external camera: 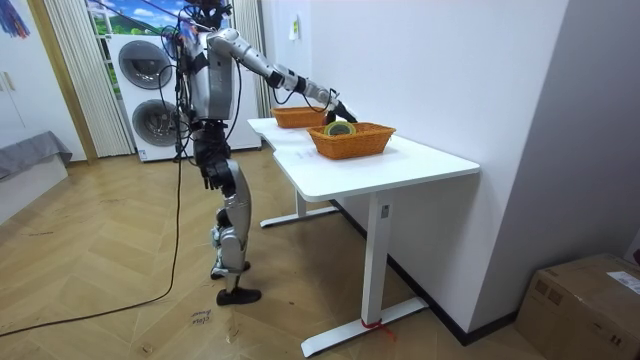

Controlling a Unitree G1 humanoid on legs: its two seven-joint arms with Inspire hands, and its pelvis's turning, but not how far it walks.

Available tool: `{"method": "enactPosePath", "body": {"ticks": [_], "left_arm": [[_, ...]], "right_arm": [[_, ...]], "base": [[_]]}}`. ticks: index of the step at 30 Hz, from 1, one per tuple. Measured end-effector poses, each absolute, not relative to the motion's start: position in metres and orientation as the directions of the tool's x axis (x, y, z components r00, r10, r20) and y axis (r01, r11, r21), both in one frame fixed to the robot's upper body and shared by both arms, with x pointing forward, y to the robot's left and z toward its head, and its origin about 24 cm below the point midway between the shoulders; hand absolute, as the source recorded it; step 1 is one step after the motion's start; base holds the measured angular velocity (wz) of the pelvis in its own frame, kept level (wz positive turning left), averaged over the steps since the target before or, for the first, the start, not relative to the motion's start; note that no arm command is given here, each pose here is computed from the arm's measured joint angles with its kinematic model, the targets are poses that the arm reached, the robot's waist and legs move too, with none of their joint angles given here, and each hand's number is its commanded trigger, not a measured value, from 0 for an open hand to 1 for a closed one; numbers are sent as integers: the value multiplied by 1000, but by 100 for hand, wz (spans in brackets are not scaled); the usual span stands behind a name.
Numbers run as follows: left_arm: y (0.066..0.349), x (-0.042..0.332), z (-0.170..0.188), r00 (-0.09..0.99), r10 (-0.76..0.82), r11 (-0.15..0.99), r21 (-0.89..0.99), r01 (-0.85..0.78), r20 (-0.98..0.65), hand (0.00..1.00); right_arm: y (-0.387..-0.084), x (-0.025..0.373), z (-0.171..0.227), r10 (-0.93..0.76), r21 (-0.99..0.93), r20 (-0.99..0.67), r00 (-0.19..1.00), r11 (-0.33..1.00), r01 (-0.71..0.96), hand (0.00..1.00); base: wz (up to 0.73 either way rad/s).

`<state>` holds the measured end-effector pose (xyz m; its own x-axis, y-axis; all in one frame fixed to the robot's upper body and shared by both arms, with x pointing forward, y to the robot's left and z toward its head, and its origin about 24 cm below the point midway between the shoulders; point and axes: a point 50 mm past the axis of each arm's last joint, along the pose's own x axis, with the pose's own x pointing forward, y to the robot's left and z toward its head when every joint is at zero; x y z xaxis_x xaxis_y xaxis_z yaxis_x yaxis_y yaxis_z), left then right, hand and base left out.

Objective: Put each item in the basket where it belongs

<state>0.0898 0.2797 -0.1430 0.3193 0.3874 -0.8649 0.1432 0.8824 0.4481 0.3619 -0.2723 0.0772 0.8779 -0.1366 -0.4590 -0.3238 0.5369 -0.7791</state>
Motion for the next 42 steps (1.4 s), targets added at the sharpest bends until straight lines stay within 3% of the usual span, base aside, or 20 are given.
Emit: {"method": "enactPosePath", "body": {"ticks": [14,21,33,42], "left_arm": [[286,53,-147,233,425,884,456,101,-875,0],[288,44,-146,211,438,886,460,64,-874,0],[286,45,-146,219,465,876,481,26,-858,0],[279,46,-149,223,450,883,468,29,-865,0]], "right_arm": [[-231,369,124,70,-826,-299,952,480,-295,100],[-228,363,152,112,-828,-178,978,520,-210,100],[-205,353,196,198,-885,15,980,459,-79,100],[-197,350,201,224,-888,27,974,453,-79,100]], "base": [[1],[0],[0],[2]]}}
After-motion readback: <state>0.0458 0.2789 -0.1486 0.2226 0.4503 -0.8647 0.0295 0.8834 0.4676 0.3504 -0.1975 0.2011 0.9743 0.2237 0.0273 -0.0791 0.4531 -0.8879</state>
